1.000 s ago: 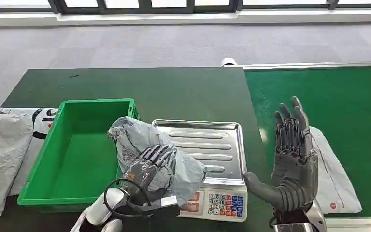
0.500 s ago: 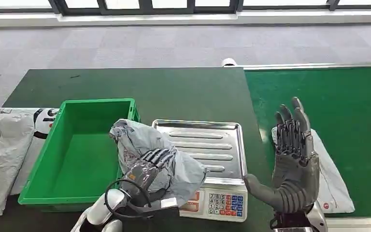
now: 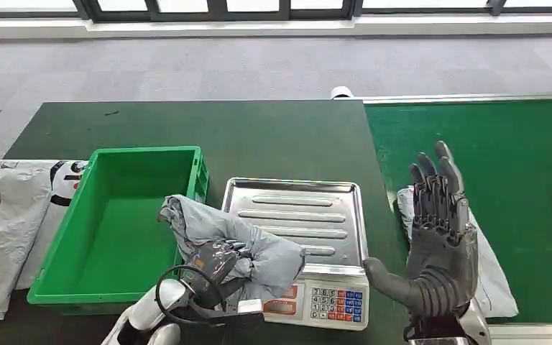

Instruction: Moved the parcel from conveyor to table for the left to box.

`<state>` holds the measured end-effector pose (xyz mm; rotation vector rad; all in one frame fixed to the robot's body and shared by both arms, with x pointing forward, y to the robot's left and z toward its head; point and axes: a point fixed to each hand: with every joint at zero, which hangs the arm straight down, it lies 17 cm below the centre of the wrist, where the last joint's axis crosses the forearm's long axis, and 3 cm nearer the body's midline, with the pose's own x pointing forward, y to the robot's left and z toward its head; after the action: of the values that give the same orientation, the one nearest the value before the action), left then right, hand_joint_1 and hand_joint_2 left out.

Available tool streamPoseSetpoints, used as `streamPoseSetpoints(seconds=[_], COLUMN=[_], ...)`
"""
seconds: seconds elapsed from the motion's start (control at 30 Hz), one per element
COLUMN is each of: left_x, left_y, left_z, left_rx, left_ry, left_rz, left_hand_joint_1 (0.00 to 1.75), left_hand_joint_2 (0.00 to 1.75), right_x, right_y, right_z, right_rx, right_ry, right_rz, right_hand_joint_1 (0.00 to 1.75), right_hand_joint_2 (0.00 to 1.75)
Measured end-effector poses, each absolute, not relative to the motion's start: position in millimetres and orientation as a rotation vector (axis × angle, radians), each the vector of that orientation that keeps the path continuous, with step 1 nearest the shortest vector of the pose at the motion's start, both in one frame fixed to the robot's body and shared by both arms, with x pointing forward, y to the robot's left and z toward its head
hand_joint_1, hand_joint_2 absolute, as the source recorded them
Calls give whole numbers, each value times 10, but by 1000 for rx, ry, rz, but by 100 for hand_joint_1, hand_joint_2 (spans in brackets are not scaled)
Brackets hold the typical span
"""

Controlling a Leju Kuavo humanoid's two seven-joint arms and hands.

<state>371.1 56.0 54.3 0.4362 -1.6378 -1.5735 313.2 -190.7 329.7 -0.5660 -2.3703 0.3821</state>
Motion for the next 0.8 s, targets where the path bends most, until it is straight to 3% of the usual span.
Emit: streamPoseSetpoints(seconds=[0.6,0.8], left_x=[3778,4080], left_y=[518,828], left_z=[692,1862], left_rx=[471,744], left_ry=[-1717,-2050], left_rz=[-1548,-1128], left_hand_joint_1=[175,175], left_hand_joint_2=[175,175], right_x=[3063,2993], right_y=[-1916,-1952], right_z=[3355,3337], right_rx=[-586,-611], right_ry=[-2393,-2385], right_rz=[365,347], right_hand_joint_1=[0,0], right_hand_joint_2=[175,175])
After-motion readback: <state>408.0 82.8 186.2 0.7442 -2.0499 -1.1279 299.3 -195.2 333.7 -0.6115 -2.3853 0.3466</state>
